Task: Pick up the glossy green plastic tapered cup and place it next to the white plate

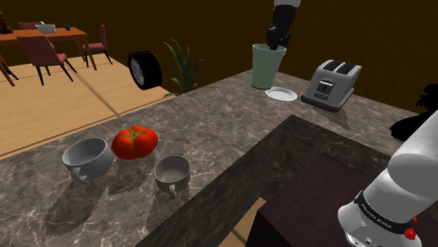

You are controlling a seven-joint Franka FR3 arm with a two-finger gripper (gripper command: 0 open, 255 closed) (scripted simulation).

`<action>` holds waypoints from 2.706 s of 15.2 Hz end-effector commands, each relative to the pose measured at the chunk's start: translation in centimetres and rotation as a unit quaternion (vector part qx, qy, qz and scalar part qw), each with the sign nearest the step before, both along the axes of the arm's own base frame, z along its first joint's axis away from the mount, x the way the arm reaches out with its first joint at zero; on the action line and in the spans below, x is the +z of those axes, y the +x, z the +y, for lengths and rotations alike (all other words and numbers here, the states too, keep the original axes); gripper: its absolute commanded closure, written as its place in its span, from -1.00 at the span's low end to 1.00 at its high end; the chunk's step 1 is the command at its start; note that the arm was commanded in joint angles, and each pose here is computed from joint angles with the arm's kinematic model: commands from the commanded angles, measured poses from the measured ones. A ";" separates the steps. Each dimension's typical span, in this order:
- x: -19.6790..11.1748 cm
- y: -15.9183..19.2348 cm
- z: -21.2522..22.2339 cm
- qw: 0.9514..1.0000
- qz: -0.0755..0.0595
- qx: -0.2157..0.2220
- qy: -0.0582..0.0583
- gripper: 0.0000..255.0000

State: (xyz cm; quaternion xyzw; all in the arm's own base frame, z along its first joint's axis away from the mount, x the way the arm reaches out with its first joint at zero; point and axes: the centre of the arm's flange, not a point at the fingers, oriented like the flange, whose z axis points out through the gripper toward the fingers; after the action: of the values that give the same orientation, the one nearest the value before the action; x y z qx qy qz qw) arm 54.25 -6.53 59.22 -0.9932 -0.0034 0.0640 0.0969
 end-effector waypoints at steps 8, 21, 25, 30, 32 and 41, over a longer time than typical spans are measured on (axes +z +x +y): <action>-0.2 -0.9 -11.7 1.000 0.000 0.001 0.000 1.00; -0.1 -2.0 -28.8 1.000 0.000 0.001 0.000 1.00; -1.7 -2.1 -30.1 1.000 0.000 0.001 0.000 1.00; -4.3 -2.1 -30.1 1.000 0.000 0.001 0.000 1.00; -5.4 -2.1 -30.1 1.000 0.000 0.001 0.000 1.00; -10.1 -2.1 -30.1 1.000 0.000 0.001 0.000 1.00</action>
State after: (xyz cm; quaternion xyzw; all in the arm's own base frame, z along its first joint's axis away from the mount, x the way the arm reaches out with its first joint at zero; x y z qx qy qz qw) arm 52.17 -36.71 49.55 -0.9932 -0.0042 0.0642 0.0974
